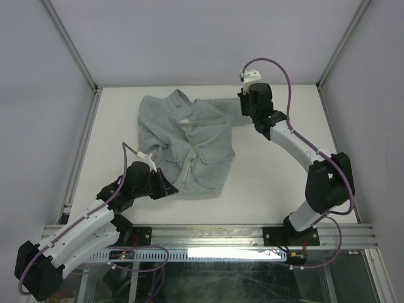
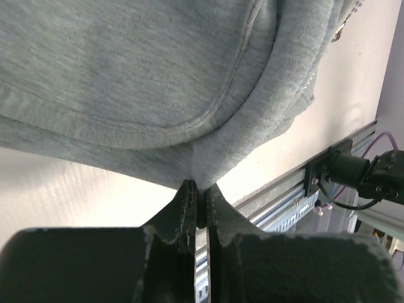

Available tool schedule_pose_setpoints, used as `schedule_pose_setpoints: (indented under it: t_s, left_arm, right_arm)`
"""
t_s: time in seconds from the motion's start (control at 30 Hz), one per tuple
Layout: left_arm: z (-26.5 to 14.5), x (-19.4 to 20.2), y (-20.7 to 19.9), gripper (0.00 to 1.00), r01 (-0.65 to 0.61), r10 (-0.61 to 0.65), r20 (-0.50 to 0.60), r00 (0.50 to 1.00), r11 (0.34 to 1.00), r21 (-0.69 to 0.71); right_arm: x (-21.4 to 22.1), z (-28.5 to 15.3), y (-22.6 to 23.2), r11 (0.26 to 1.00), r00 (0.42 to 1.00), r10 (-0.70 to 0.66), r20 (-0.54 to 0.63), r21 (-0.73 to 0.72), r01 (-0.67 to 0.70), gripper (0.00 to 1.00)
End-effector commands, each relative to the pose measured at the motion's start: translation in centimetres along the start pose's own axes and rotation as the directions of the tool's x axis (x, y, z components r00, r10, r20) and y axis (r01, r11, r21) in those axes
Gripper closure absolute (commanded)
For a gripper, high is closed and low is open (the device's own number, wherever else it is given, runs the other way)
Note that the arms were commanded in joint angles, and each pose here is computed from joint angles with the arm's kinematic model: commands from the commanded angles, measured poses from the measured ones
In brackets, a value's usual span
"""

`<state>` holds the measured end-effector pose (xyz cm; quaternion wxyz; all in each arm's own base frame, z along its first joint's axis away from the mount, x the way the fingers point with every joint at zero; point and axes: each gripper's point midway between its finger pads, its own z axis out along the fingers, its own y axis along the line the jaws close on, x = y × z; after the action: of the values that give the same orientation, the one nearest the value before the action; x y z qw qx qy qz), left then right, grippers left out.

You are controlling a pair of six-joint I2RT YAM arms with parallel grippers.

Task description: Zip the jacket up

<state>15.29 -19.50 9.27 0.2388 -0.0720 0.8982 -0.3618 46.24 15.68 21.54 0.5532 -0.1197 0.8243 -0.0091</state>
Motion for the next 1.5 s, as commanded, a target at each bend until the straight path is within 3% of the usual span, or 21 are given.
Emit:
schedule_pose_setpoints:
  t_s: [0.0,0.03,0.1,0.23,0.37,0.53,0.63,0.8,0.9,1.07,1.2,1.33,1.47]
  left_arm:
    - [-1.2,-3.2,-1.3,1.00,-0.004,0.007,0.129,0.992,1.000,-0.027]
    - [-1.2,-3.4,-1.3,1.00,-0.007,0.011,0.126,0.992,0.999,-0.038]
    - [-1.0,-3.2,-1.1,0.83,-0.005,0.011,0.111,0.994,0.998,-0.057]
    - [-1.3,-4.0,-1.7,0.59,-0.018,0.025,0.134,0.991,0.999,-0.051]
    - [-2.2,-6.3,-3.4,0.34,-0.054,0.062,0.201,0.978,0.998,-0.044]
    - [-1.6,-10.4,-3.1,0.22,-0.056,0.101,0.335,0.937,0.988,-0.141]
    - [0.2,-12.8,-1.8,0.20,-0.038,0.120,0.393,0.911,0.977,-0.209]
    - [4.5,-14.1,1.1,0.28,0.010,0.079,0.342,0.936,0.968,-0.250]
    - [6.0,-14.9,3.3,0.32,0.048,0.050,0.333,0.942,0.959,-0.278]
    - [7.8,-15.8,7.4,0.37,0.125,-0.008,0.328,0.945,0.934,-0.336]
    - [9.5,-17.2,8.8,0.39,0.130,-0.006,0.318,0.948,0.920,-0.370]
    - [11.6,-20.7,7.6,0.36,0.058,0.067,0.312,0.948,0.925,-0.375]
    - [12.9,-24.2,4.9,0.31,-0.033,0.144,0.314,0.938,0.942,-0.333]
  right_arm:
    - [-3.8,-3.4,5.8,0.953,0.995,0.037,0.091,-0.304,-0.008,1.00]
    - [-3.1,-4.1,7.2,0.928,0.997,0.032,0.070,-0.373,-0.003,1.00]
    - [-1.6,-5.6,9.6,0.876,0.999,0.021,0.049,-0.482,0.006,0.99]
    - [0.8,-7.9,12.9,0.792,0.998,0.033,0.044,-0.610,0.000,0.72]
    - [1.2,-5.6,12.9,0.826,1.000,0.018,0.023,-0.564,-0.002,0.54]
    - [-0.8,-1.6,14.7,0.815,0.999,-0.007,0.037,-0.578,0.027,0.36]
    - [0.6,0.8,16.4,0.795,1.000,-0.004,-0.024,-0.607,-0.011,0.33]
    - [7.1,4.1,14.3,0.868,0.973,0.008,-0.229,-0.482,-0.120,0.41]
    - [10.9,3.3,10.9,0.916,0.938,0.045,-0.343,-0.360,-0.176,0.50]
    - [16.4,-0.8,4.5,0.964,0.878,0.146,-0.456,-0.132,-0.229,0.53]
    - [19.0,-3.9,1.4,0.963,0.837,0.231,-0.495,-0.006,-0.269,0.56]
    - [19.9,-6.7,0.9,0.947,0.817,0.296,-0.495,0.039,-0.319,0.57]
    - [18.3,-9.3,1.2,0.942,0.843,0.305,-0.442,0.012,-0.335,0.55]
